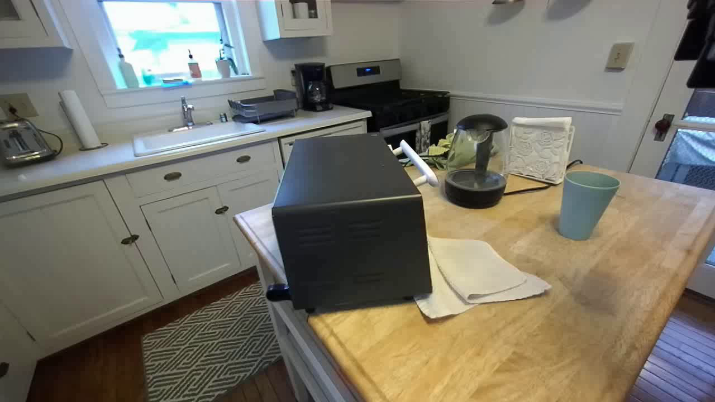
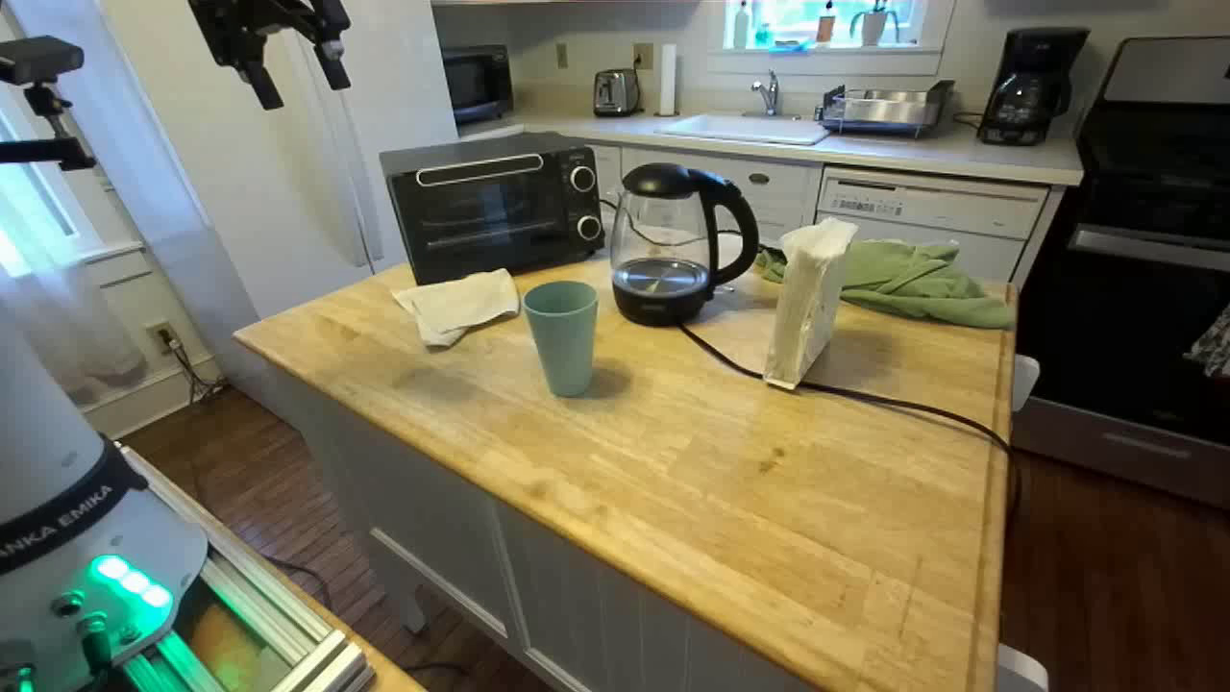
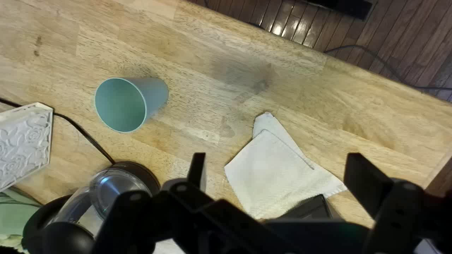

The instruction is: Open the toaster oven door

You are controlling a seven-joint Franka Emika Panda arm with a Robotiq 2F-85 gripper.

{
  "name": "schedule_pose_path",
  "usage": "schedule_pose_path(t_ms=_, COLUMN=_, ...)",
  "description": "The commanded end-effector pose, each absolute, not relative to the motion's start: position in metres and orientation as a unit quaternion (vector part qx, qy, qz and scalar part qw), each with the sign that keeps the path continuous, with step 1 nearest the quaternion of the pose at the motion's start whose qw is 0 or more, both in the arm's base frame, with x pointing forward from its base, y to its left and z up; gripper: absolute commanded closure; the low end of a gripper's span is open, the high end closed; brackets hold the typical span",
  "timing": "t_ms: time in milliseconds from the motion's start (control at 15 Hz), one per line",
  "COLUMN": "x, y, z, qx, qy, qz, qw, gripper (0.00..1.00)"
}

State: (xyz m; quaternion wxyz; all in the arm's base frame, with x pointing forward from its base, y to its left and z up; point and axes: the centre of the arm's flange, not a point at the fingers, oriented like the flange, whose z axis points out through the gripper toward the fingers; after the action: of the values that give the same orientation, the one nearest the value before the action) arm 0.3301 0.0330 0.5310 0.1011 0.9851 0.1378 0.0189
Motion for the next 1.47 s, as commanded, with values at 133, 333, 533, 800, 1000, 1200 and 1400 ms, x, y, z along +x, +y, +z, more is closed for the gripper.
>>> schedule_pose_path(t_ms=133, x=0.33, y=0.033, z=0.531, qx=0.985, qy=0.138, qz=0.019, qw=0.101, gripper=0.0)
schedule_pose_path(t_ms=333, x=0.33, y=0.033, z=0.531, qx=0.985, qy=0.138, qz=0.019, qw=0.101, gripper=0.0)
schedule_pose_path(t_ms=533, x=0.33, y=0.033, z=0.531, qx=0.985, qy=0.138, qz=0.019, qw=0.101, gripper=0.0)
schedule_pose_path(t_ms=800, x=0.33, y=0.033, z=0.531, qx=0.985, qy=0.138, qz=0.019, qw=0.101, gripper=0.0)
schedule_pose_path(t_ms=1000, x=0.33, y=0.033, z=0.531, qx=0.985, qy=0.138, qz=0.019, qw=0.101, gripper=0.0)
schedule_pose_path(t_ms=1200, x=0.341, y=0.031, z=0.528, qx=0.985, qy=0.133, qz=0.034, qw=0.101, gripper=0.0)
schedule_pose_path(t_ms=1400, x=0.369, y=0.029, z=0.525, qx=0.99, qy=0.099, qz=0.067, qw=0.076, gripper=0.0)
